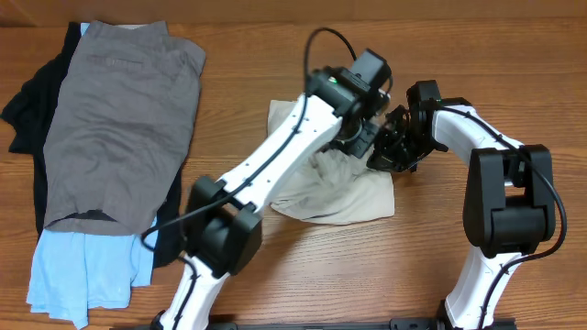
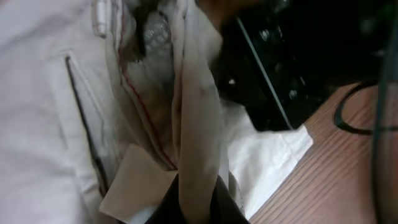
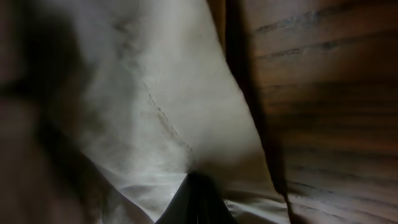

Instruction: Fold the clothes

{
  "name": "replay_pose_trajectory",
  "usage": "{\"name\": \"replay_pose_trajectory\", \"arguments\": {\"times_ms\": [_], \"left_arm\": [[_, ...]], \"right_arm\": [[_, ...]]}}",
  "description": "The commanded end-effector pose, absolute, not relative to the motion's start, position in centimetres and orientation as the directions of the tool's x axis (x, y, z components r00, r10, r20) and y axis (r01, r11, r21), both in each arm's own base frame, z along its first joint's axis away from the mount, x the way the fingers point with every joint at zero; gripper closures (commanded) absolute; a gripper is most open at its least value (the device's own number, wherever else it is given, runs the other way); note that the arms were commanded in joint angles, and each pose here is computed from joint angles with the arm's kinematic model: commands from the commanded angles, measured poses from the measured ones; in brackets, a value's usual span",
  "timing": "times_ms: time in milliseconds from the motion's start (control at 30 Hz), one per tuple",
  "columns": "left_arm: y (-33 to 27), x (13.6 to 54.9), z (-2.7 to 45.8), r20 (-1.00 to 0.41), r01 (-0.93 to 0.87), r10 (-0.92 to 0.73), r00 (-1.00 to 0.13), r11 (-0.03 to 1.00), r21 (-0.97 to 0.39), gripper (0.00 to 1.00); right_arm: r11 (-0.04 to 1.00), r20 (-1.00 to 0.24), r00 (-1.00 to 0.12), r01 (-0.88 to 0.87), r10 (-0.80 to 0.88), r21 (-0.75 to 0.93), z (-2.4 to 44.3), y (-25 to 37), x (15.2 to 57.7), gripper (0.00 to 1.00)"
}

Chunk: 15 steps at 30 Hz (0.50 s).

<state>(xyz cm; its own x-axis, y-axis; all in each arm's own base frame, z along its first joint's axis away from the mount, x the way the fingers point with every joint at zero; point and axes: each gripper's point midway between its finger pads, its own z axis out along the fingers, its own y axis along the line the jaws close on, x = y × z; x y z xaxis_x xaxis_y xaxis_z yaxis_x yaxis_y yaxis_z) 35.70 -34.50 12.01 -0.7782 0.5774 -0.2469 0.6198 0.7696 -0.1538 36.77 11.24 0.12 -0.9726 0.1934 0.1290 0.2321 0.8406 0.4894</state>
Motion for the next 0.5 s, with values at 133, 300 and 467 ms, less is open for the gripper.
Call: {"name": "replay_pose_trajectory", "arguments": {"times_ms": [133, 300, 467], "left_arm": [[-36.1, 35.3, 10.5, -0.218, 0.602, 0.563, -0.797, 0.767, -0.221, 0.81], [-35.6, 35.7, 10.5, -0.217, 0.589, 0.550, -0.807, 0.777, -0.223, 0.82], [-35.8, 35.6, 10.5, -0.221, 0.593, 0.552, -0.804, 0.774, -0.224, 0.64]], "right_arm": [[0.807, 0.134, -0.966, 0.259, 0.222, 0.531, 0.9, 11.2, 37.8, 0.81], [0.765, 0.045, -0.952, 0.271, 0.304, 0.584, 7.1, 8.3, 41.4, 0.71], [0.743, -0.096, -0.907, 0.271, 0.411, 0.612, 15.6, 3.2, 43.5, 0.53]]}}
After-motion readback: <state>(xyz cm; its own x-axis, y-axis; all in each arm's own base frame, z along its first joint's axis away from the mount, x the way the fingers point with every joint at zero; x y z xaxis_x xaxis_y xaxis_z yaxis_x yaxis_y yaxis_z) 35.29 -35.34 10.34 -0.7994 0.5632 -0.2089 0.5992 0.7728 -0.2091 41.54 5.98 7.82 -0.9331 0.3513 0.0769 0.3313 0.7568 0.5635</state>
